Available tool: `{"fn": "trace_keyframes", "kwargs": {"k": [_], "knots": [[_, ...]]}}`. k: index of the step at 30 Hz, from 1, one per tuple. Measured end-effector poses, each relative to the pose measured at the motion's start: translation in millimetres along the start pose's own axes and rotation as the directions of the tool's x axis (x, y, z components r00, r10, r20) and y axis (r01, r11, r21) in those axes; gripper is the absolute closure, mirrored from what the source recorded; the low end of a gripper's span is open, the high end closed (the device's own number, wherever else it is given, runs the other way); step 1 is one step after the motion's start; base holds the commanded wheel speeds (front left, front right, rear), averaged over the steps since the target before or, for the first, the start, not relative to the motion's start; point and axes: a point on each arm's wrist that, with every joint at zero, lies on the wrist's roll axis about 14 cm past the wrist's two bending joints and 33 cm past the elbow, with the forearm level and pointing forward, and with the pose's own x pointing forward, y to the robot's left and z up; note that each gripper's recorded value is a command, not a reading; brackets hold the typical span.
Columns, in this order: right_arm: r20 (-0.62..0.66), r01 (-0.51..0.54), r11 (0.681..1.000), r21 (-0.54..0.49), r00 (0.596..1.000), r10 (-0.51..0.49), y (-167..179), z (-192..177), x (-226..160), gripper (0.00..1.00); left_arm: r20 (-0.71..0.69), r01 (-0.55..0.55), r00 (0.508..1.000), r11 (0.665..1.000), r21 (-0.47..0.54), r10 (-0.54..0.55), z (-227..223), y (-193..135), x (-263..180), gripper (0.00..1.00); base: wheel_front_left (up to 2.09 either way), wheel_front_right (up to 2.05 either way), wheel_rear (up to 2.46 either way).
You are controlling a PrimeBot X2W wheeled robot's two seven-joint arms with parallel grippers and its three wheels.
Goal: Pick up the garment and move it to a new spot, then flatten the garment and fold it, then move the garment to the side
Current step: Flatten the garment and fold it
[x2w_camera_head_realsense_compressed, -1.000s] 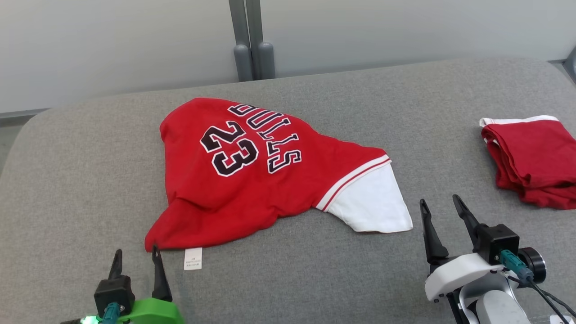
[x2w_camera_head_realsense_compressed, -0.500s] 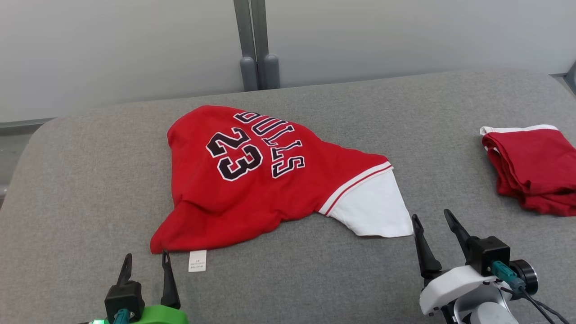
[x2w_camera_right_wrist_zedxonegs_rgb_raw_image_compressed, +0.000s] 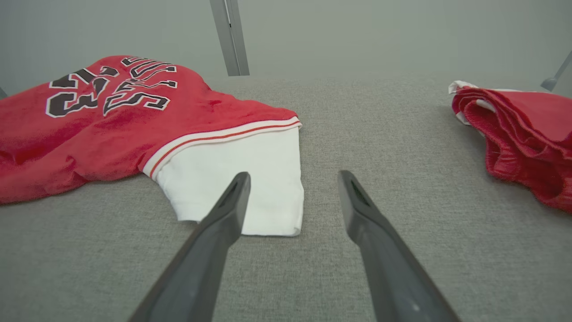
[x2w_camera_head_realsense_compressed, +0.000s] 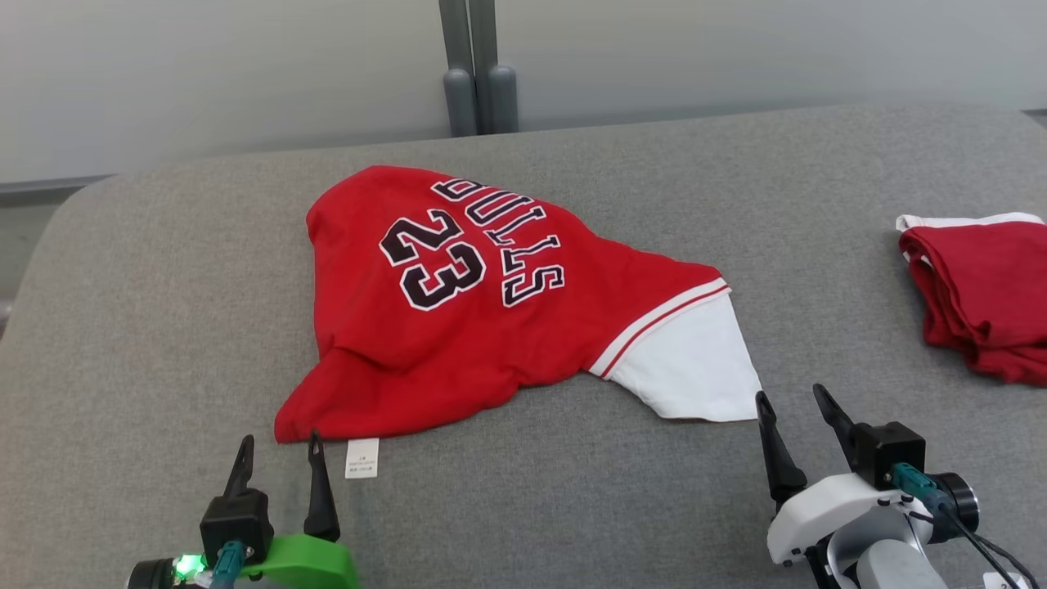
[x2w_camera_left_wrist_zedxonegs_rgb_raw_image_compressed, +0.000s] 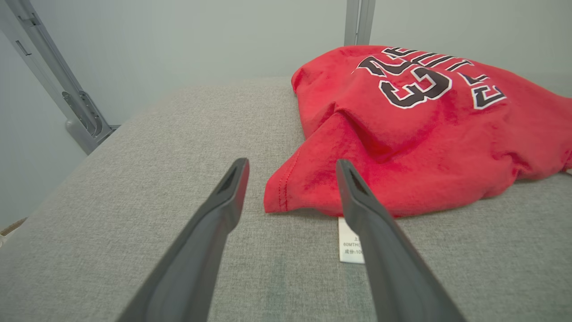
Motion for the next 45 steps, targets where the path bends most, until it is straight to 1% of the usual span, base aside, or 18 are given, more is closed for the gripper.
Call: {"fn": "trace_keyframes", "kwargs": {"k": [7,13,14,15,16,21,28,32,39,42,45], "knots": [[-0.113,0.017,1.0,0.018,0.993,-0.015,-6.1,-34.2,18.0,0.0,-0.036,0.004,0.999,1.0,0.0,-0.004,-11.2,-1.9,13.1,0.0,0.0,0.0,0.0],[-0.203,-0.005,1.0,0.027,0.979,0.01,1.3,-62.3,27.4,0.0,-0.062,-0.012,0.998,1.0,0.001,0.012,-19.7,3.4,18.7,0.0,0.0,0.0,0.0],[-0.216,-0.009,0.999,0.035,0.976,0.017,3.8,-66.9,28.2,0.18,-0.065,-0.018,0.998,1.0,0.002,0.018,-20.6,5.0,19.1,0.0,0.0,0.0,0.0],[-0.223,-0.012,0.999,0.039,0.975,0.021,5.2,-69.2,29.6,0.66,-0.066,-0.022,0.998,1.0,0.002,0.022,-21.1,6.2,19.6,0.0,0.0,0.0,0.0],[-0.226,-0.015,0.999,0.039,0.974,0.023,5.7,-70.1,30.8,1.0,-0.068,-0.025,0.997,1.0,0.001,0.025,-21.7,7.0,19.7,0.0,0.0,0.0,0.0],[-0.209,0.026,0.998,0.05,0.978,-0.015,-4.9,-65.4,34.4,1.0,-0.073,-0.029,0.997,1.0,-0.004,0.029,-23.2,7.3,21.0,0.0,0.0,0.0,0.0],[-0.131,0.145,0.989,0.03,0.982,-0.14,-49.9,-39.7,30.2,1.0,-0.074,0.005,0.997,1.0,-0.024,-0.006,-22.9,-3.4,20.6,0.0,0.0,0.0,0.0],[-0.107,0.186,0.982,0.01,0.977,-0.184,-68.2,-31.3,23.4,1.0,-0.092,0.05,0.994,0.996,-0.072,-0.057,-28.2,-14.7,15.5,0.0,0.0,0.0,0.0],[-0.084,0.215,0.977,-0.002,0.973,-0.214,-79.6,-23.7,17.7,1.0,-0.136,0.141,0.977,0.975,-0.175,-0.166,-42.6,-37.6,4.8,0.0,0.0,0.0,0.0],[-0.079,0.219,0.976,-0.003,0.973,-0.219,-81.3,-22.3,17.0,1.0,-0.17,0.148,0.968,0.966,-0.211,-0.185,-53.4,-42.7,1.0,0.0,0.0,0.0,0.0],[-0.073,0.218,0.976,-0.008,0.973,-0.218,-81.1,-20.5,17.7,1.0,-0.199,0.143,0.962,0.963,-0.227,-0.189,-62.4,-44.3,0.1,0.0,0.0,0.0,0.0]]}}
